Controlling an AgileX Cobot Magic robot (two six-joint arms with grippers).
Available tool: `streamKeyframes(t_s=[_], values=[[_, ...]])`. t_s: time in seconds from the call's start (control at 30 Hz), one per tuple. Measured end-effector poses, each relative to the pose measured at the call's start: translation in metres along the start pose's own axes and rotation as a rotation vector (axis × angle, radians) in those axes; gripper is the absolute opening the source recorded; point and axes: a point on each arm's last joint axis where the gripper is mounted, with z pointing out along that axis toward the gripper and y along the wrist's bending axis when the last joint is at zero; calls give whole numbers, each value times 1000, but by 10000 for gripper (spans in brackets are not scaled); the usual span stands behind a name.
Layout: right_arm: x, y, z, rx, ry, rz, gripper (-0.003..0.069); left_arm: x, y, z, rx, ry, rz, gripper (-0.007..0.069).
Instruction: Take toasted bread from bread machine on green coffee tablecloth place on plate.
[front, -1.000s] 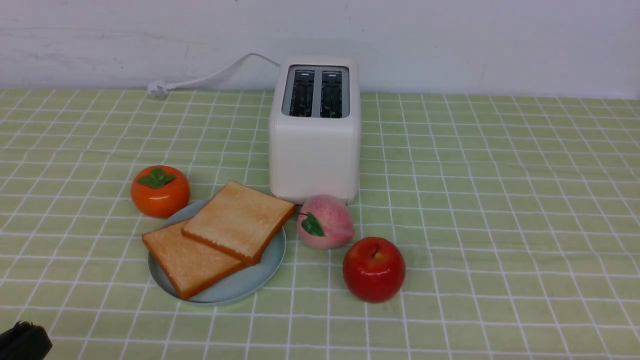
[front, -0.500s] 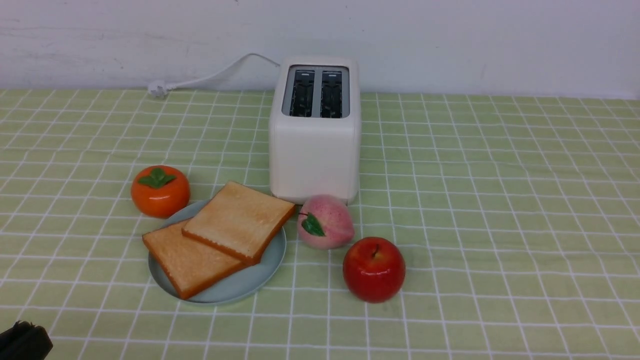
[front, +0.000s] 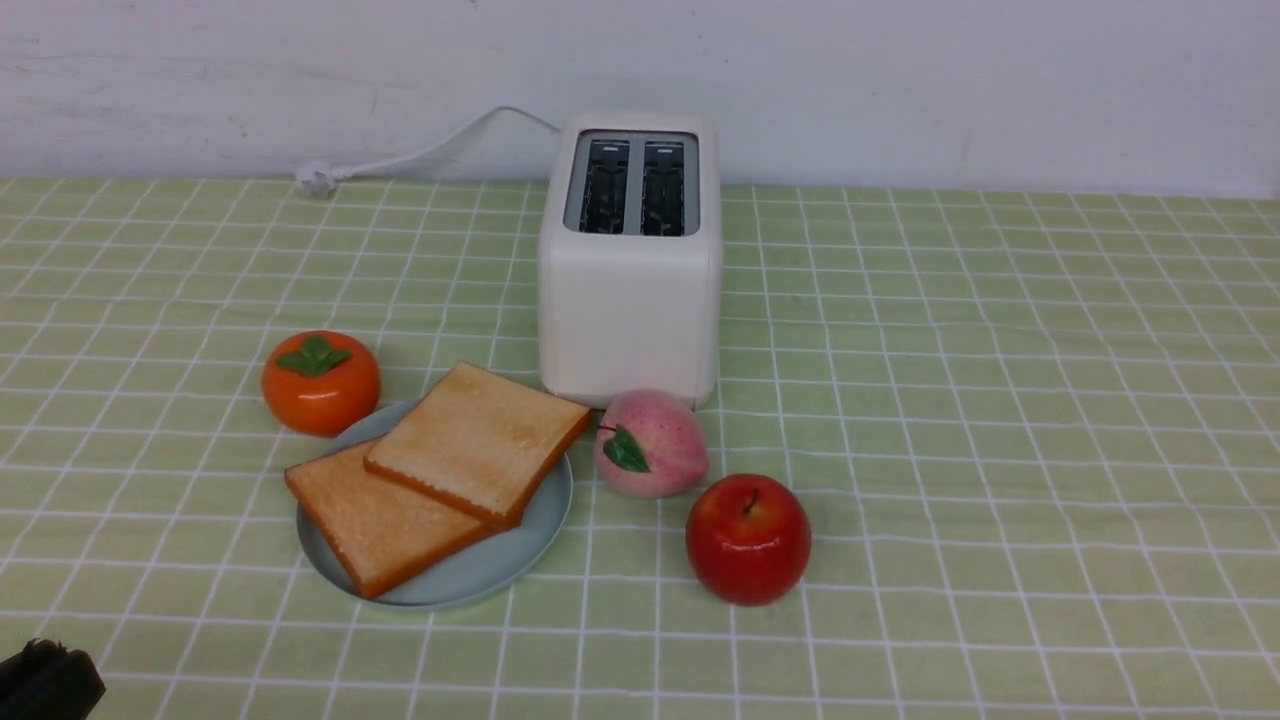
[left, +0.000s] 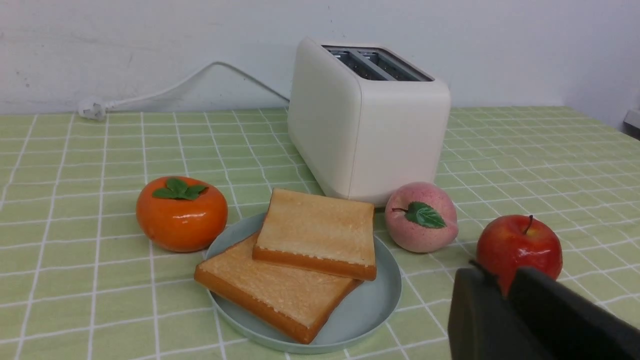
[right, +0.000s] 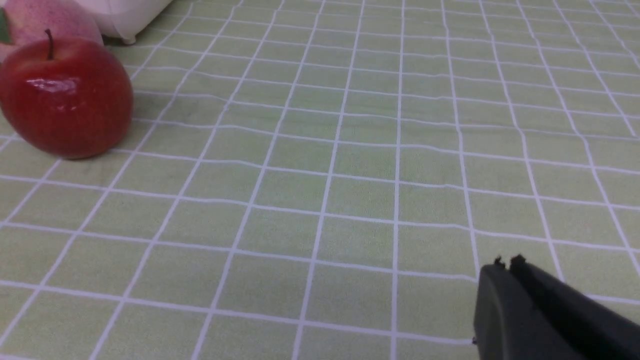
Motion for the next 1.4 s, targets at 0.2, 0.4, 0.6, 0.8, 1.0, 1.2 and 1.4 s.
streamKeyframes(t_s=[0.2, 0.4, 0.6, 0.8, 1.0, 1.2, 1.4], values=[[0, 0, 0, 0, 0, 0, 10, -1, 5, 1, -63, -39, -67, 89], [0, 0, 0, 0, 0, 0, 16, 31, 22, 5, -241, -21, -233, 7], [0, 0, 0, 0, 1, 0, 26, 74, 29, 4, -309, 181, -300, -13], [0, 0, 0, 0, 1, 0, 32, 77, 29, 3, -316, 203, -316, -13], [0, 0, 0, 1, 1, 0, 33, 77, 29, 3, -316, 202, -317, -13], [0, 0, 0, 0, 2, 0, 41, 77, 29, 3, -316, 202, -318, -13], [0, 0, 0, 0, 2, 1, 42, 77, 29, 3, -316, 202, -319, -13]])
